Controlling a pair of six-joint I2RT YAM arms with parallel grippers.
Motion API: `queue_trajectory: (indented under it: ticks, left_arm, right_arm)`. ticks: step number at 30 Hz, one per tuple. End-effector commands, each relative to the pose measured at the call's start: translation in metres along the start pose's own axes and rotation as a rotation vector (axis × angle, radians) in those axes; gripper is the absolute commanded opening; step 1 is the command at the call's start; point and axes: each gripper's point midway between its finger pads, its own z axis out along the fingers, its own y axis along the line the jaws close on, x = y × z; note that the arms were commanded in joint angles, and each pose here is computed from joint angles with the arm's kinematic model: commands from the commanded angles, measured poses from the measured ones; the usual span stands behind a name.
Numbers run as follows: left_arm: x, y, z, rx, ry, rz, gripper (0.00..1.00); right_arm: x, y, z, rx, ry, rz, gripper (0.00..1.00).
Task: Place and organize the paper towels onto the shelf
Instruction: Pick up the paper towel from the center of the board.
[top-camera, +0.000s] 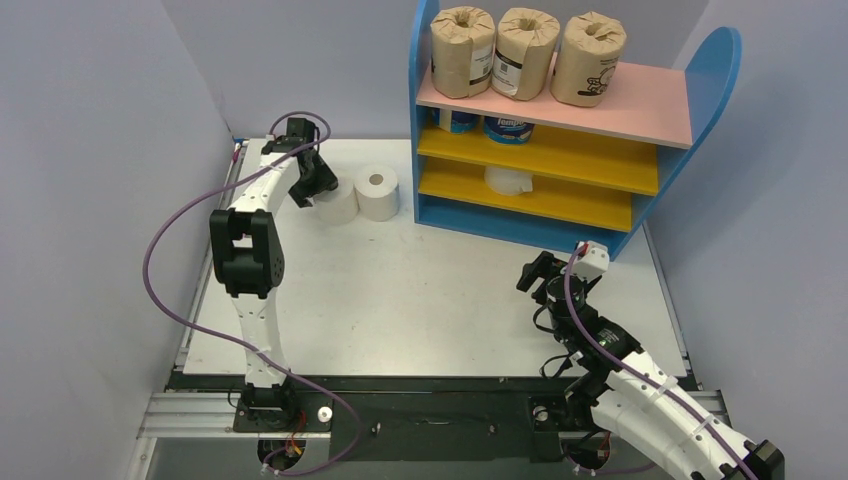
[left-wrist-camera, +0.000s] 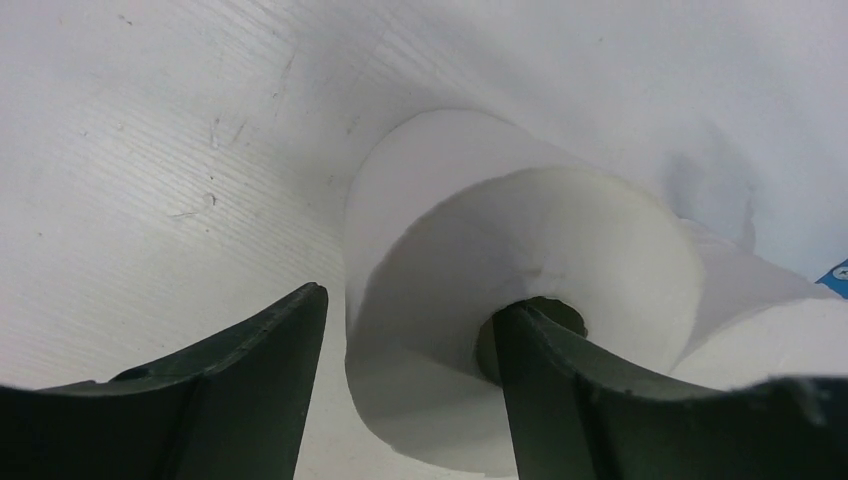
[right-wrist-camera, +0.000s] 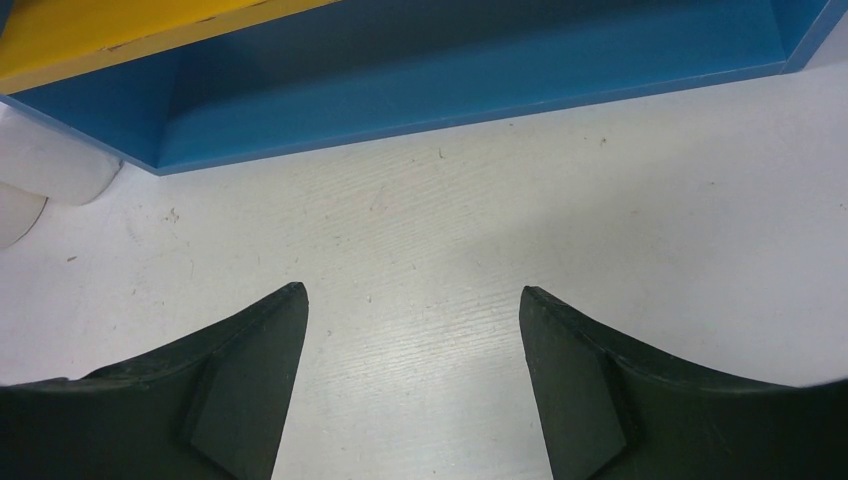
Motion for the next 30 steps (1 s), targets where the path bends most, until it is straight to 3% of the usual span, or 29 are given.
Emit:
queue_trajectory:
  ticks: [1,6,11,16,23,30]
  left_arm:
    - [-0.009,0.001,-0.018,0.02,-0.032,-0.003,0.55]
    - [-0.012,0.002,-0.029,0.033,-0.048,-0.013,0.37]
    - [-0.018,0.002,-0.059,0.069,-0.086,-0.025,0.3]
    - [-0.01,-0.003,-0.12,0.15,-0.153,-0.004,0.29]
    - [0.048,-0.018,-0.203,0.255,-0.22,0.12,0.28]
    - [0.115,-0.01,-0.24,0.312,-0.206,0.185,0.28]
  right_arm:
    - [-0.013,0.011,-0.001,-0.036,-0.036,0.03,0.73]
    - [-0.015,0.011,-0.003,-0.041,-0.041,0.034,0.73]
    - [-0.016,0.012,-0.002,-0.042,-0.049,0.048,0.72]
    - [-0.018,0.02,0.0,-0.097,-0.089,0.078,0.7]
    - [-0.014,0.031,-0.001,-0.155,-0.056,0.033,0.7]
    - [-0.024,0.034,-0.001,-0.143,-0.065,0.026,0.7]
